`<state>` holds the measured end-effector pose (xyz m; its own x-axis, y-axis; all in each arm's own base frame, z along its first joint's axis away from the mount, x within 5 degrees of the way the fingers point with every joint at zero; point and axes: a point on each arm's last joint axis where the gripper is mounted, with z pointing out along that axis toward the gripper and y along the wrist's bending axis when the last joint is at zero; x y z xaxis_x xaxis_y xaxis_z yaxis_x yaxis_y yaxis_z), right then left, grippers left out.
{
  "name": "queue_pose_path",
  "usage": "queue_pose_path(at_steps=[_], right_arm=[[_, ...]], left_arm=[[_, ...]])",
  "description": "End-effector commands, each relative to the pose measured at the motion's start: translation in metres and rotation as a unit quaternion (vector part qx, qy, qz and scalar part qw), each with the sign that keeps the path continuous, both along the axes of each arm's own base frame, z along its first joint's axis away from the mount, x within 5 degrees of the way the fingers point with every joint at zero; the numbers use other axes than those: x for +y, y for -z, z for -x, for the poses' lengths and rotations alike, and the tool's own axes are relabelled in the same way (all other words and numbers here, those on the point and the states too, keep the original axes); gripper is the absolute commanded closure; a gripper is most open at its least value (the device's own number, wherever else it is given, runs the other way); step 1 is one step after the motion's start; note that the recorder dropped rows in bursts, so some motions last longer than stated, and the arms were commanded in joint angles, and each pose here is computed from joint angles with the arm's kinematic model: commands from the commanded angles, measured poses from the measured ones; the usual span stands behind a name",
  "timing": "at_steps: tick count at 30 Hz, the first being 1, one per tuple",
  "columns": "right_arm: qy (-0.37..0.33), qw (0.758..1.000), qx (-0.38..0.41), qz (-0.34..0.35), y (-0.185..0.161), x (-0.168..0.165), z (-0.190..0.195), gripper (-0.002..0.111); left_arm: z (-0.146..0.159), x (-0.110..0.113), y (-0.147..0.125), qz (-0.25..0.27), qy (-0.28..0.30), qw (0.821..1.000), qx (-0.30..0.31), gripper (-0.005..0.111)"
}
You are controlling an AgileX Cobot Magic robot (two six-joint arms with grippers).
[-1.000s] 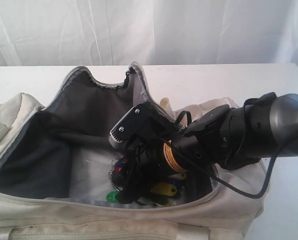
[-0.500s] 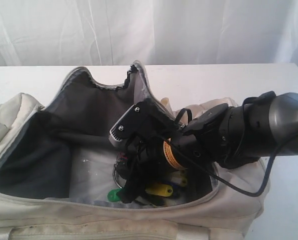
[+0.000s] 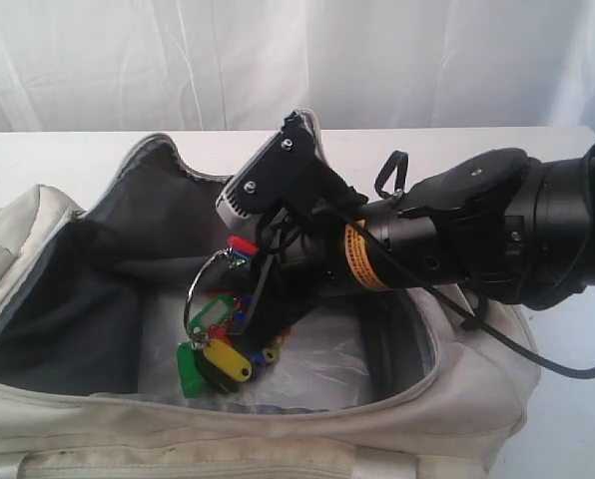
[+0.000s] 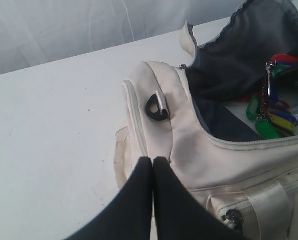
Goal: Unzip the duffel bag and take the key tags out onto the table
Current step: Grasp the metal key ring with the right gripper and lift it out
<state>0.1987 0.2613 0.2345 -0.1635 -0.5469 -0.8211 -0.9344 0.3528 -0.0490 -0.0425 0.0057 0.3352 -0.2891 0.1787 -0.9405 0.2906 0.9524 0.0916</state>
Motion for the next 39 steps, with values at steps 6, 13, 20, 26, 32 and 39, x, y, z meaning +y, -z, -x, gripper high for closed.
queue_pose_path(at_steps=[6, 13, 20, 26, 32, 39], right_arm=[[-0.008, 1.0, -0.005, -0.014, -0.01, 0.0, 0.003, 0.108], [-0.008, 0.999, -0.017, -0.028, -0.022, -0.004, 0.006, 0.108], [-0.007, 0.998, -0.042, -0.055, -0.045, -0.012, 0.013, 0.108], [0.0, 0.994, -0.07, -0.081, -0.067, -0.021, 0.019, 0.108], [0.036, 0.987, -0.116, -0.108, -0.095, -0.032, 0.02, 0.108], [0.046, 0.976, -0.154, -0.148, -0.129, -0.041, 0.025, 0.108]], left_arm=[[0.002, -0.006, 0.001, 0.029, 0.029, 0.999, 0.005, 0.1], [-0.001, -0.014, 0.008, 0.054, 0.059, 0.996, 0.025, 0.099], [-0.013, -0.022, 0.028, 0.072, 0.079, 0.992, 0.071, 0.099], [-0.02, -0.025, 0.031, 0.088, 0.082, 0.991, 0.057, 0.099], [-0.023, -0.024, 0.024, 0.102, 0.076, 0.992, 0.014, 0.099], [-0.022, -0.025, 0.026, 0.099, 0.079, 0.992, 0.028, 0.099]])
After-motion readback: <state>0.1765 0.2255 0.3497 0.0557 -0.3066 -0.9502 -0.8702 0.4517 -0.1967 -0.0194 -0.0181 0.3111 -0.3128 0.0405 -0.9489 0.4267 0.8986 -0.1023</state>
